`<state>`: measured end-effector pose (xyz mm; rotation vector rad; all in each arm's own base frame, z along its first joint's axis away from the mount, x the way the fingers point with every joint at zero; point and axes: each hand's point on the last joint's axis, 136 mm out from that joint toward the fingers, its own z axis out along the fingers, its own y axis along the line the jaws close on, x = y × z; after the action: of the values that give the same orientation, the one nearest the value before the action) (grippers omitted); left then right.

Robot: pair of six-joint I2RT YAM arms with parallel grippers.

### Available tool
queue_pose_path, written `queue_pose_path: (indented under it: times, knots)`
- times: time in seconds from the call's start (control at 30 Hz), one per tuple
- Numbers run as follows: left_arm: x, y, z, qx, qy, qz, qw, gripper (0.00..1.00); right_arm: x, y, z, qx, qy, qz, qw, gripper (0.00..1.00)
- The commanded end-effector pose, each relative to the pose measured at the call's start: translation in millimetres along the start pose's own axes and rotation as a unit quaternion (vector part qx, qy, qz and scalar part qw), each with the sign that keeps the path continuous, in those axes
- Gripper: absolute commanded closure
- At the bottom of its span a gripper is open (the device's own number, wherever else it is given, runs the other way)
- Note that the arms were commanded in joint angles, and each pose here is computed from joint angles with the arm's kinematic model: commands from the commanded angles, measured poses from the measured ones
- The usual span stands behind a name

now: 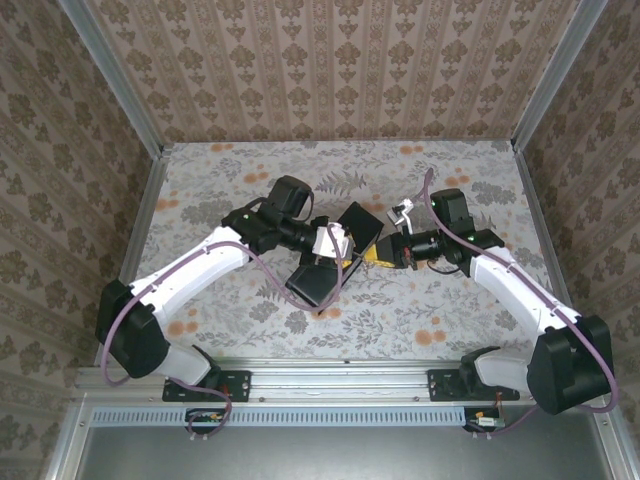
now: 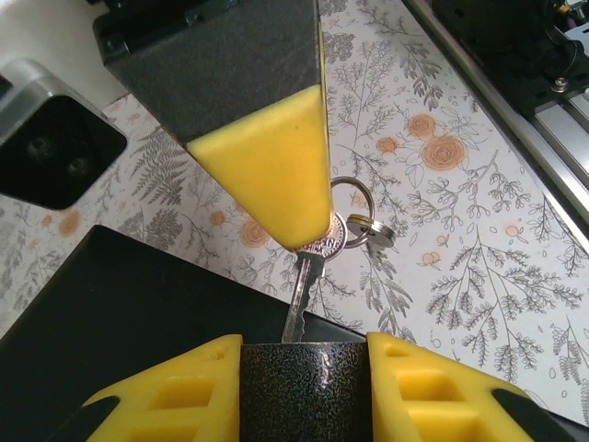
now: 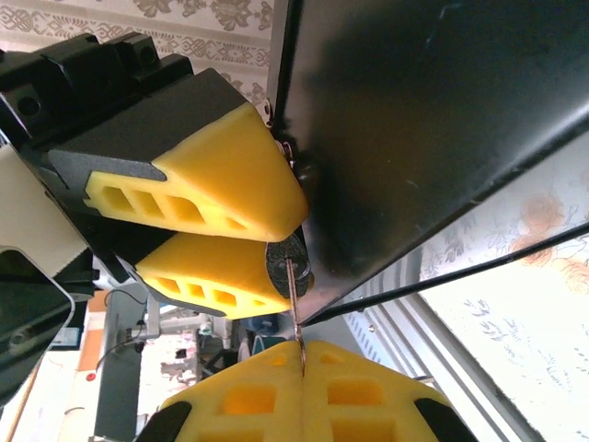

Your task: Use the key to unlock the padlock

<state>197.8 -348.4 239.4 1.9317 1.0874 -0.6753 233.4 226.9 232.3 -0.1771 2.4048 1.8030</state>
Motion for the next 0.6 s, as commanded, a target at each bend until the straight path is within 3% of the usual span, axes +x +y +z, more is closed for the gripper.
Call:
queue_pose_path:
  times: [0.0,0.57]
  knots:
    - [-40.8,-1.7,-16.1,-0.011,-0.062,0.081,0.995,0.85,0.3,22.0,-3.2,-0.032,0.017,0.003,0.999,1.0]
    - [-31.9,-1.9,-14.8,-0.01,-0.078,0.097,0.992,0.85,4.1,19.2,-1.6,-0.047,0.038,0.012,0.998,1.0]
